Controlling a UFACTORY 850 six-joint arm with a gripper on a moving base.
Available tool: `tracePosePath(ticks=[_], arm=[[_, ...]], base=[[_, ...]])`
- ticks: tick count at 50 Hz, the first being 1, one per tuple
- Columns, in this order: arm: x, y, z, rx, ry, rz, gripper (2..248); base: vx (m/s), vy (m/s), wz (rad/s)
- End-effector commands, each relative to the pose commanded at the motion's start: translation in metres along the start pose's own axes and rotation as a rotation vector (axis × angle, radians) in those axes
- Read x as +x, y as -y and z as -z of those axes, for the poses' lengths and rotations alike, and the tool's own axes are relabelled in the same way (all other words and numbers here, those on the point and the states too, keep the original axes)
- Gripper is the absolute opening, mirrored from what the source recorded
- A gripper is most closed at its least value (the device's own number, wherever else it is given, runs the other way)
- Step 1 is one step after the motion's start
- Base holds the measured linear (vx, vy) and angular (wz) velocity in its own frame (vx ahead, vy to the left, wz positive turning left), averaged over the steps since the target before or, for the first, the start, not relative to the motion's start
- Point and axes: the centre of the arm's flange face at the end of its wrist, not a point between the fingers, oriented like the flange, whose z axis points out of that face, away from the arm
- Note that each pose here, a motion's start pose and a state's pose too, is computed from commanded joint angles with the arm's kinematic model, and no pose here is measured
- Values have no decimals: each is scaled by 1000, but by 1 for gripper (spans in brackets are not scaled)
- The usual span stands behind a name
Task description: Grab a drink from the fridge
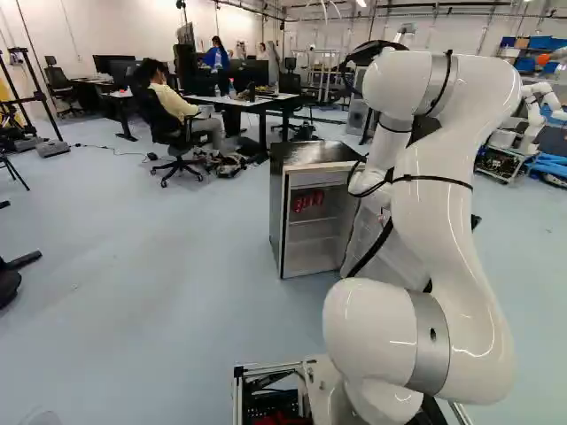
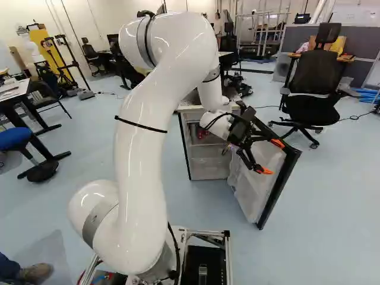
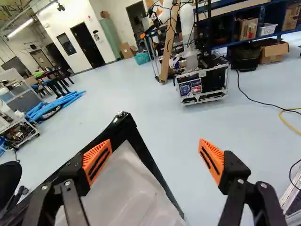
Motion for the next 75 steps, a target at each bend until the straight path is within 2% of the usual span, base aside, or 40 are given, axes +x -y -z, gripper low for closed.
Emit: tracePosePath(ticks=[10,20,53,75], arm=[[0,-5,3,8,1,11,247],[3,-22,15,72,5,61,247],[13,-74,61,476,42,274,247],[22,-105,84,735,75,387,247]], base=[[0,0,0],[0,0,0],[0,0,0],[0,0,0]])
